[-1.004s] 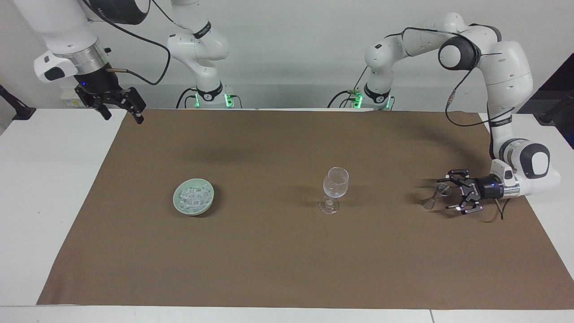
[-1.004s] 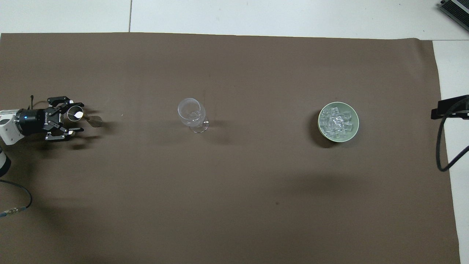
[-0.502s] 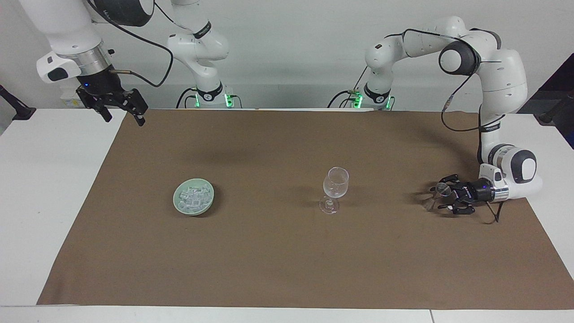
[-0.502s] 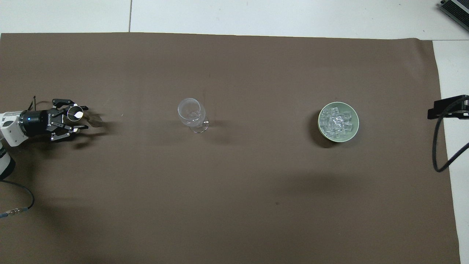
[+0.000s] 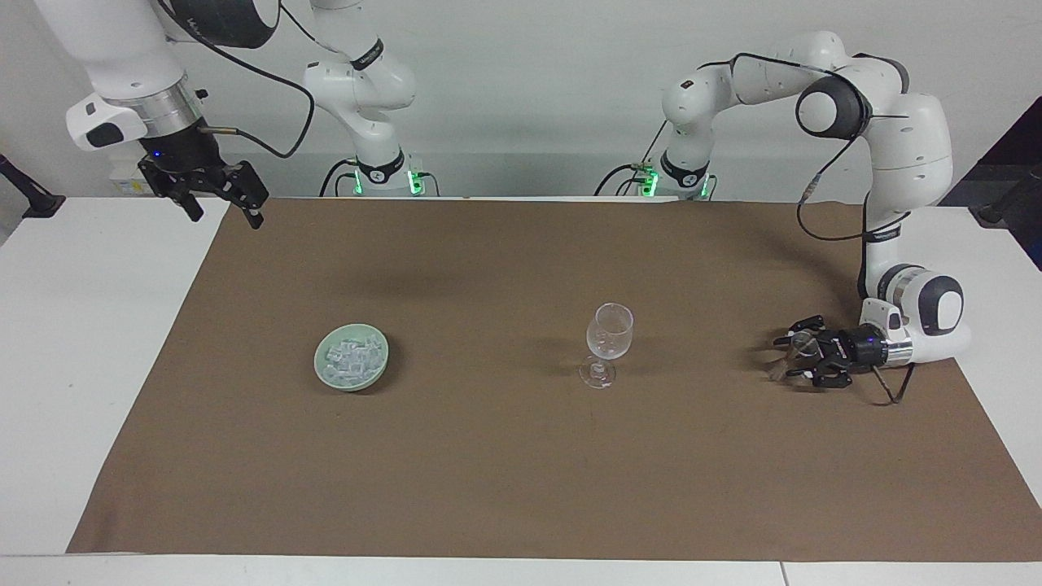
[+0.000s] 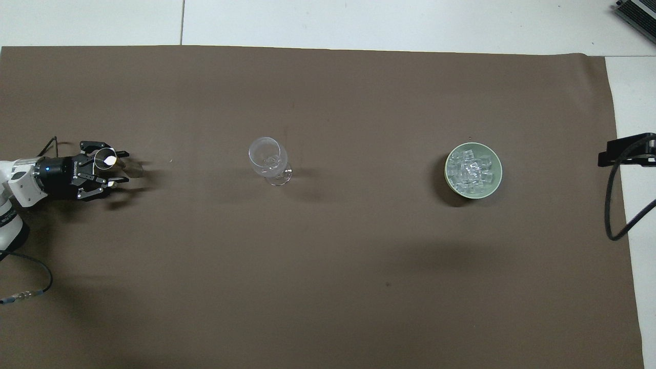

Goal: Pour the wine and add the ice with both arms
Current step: 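Close the left gripper on the jigger cup and lift it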

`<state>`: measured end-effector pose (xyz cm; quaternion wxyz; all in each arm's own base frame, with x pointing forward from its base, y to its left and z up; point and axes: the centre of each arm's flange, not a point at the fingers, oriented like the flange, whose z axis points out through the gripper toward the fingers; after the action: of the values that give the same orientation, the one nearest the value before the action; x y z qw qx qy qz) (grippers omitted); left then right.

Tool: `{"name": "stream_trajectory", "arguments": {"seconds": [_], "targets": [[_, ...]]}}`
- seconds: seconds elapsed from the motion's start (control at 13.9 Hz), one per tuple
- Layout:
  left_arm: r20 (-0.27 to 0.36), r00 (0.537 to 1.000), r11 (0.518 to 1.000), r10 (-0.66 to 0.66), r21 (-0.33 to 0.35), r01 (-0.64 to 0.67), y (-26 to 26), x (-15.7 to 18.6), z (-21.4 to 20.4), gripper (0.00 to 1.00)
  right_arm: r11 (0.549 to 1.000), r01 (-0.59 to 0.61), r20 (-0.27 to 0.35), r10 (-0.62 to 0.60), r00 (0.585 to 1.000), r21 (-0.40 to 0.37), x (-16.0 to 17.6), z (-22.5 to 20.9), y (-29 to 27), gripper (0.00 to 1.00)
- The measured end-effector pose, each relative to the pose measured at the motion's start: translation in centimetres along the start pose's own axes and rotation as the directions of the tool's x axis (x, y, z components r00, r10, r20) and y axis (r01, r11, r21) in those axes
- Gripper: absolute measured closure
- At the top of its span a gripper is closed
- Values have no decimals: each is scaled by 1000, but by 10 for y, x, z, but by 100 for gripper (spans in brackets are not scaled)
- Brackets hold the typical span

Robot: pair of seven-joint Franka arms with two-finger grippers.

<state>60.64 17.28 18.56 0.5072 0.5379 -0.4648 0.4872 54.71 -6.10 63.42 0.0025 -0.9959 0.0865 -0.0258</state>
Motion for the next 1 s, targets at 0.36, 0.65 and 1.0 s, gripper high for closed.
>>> {"name": "stream_trajectory", "arguments": {"seconds": [0.36, 0.65, 1.0], "targets": [[-5, 999, 999, 38, 3, -38, 0, 1, 0, 47, 1000, 0, 0, 0, 1000, 0, 0, 0, 0, 0], [-6, 999, 999, 42, 6, -42, 0, 1, -1, 63, 1000, 0, 0, 0, 1000, 0, 0, 0, 0, 0], [-7, 999, 999, 50, 7, -50, -1, 1, -1, 78, 1000, 0, 0, 0, 1000, 0, 0, 0, 0, 0]]}}
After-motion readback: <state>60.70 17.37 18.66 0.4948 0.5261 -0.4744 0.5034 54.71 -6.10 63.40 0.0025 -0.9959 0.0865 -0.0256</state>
